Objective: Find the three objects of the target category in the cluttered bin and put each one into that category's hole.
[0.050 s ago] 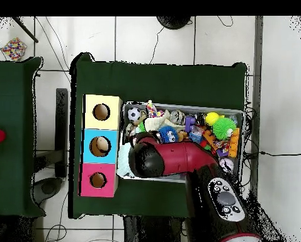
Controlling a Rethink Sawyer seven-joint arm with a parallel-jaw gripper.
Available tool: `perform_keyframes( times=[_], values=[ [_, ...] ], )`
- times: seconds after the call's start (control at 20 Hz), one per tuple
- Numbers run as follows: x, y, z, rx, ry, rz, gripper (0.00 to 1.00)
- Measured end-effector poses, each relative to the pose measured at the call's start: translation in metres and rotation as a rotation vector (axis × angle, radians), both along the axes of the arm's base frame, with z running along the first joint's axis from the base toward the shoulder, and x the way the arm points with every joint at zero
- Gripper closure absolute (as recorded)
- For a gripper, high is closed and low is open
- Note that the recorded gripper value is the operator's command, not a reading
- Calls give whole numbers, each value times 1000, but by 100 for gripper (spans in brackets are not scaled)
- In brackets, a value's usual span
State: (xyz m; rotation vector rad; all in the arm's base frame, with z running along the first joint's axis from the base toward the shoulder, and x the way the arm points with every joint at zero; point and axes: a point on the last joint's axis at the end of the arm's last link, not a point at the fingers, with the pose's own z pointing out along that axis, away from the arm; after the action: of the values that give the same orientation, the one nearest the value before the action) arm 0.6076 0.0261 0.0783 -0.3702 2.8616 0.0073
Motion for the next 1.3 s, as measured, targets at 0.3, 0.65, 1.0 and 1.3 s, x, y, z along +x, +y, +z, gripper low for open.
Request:
perform_keyframes(
  times=[0.3,0.65,1.0,1.3],
  values=[
    [10,-19,11,-37,-30,-24,0],
    [22,-41,16,-48,-52,-56,0],
    [29,-83,15,-57,-67,-116,0],
    [30,-97,7,-94,-73,-84,0]
  ],
)
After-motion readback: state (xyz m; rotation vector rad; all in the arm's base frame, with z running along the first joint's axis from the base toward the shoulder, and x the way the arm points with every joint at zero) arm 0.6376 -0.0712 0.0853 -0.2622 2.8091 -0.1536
